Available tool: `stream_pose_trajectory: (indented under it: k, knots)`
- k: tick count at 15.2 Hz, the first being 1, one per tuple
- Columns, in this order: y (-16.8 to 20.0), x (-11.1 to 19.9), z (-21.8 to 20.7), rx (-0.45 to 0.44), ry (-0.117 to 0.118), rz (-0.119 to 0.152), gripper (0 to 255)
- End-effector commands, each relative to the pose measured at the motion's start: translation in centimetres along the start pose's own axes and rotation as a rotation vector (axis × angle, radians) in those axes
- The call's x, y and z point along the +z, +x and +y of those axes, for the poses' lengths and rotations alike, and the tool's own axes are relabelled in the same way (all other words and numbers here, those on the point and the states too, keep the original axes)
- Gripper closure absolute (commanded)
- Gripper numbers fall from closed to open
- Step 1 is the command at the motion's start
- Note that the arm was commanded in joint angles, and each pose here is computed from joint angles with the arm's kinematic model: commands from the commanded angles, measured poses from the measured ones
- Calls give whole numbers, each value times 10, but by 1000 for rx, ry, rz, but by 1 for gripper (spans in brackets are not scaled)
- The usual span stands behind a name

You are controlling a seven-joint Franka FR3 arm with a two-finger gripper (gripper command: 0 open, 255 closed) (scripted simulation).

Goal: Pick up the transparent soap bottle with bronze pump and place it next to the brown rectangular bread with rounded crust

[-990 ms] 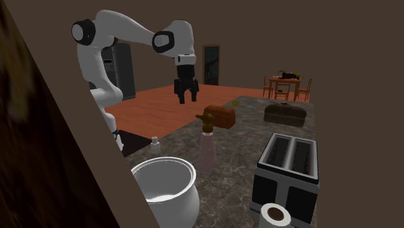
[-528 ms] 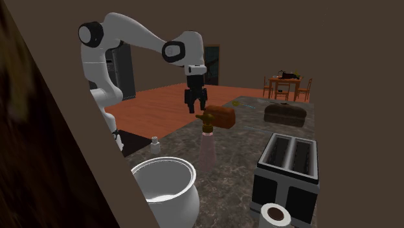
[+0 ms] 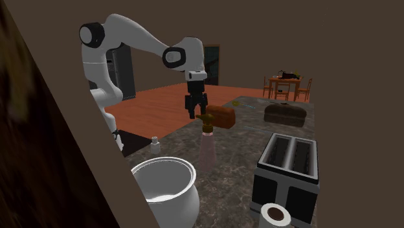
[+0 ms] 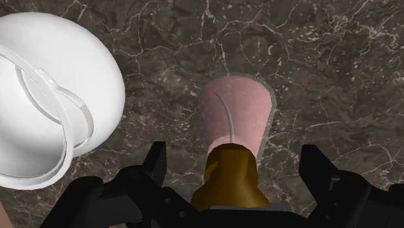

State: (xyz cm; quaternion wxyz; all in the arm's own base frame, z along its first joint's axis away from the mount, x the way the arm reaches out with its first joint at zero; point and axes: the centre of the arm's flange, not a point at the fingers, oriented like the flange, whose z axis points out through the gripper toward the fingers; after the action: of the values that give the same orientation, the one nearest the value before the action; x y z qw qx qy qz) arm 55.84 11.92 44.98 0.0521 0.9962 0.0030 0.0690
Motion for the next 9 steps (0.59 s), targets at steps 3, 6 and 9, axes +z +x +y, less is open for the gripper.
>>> stream_pose_trajectory:
  k: [3, 6, 9]
  knots:
    - [0, 0, 0, 0, 0, 0, 0]
    - [0, 0, 0, 0, 0, 0, 255]
    - [0, 0, 0, 0, 0, 0, 255]
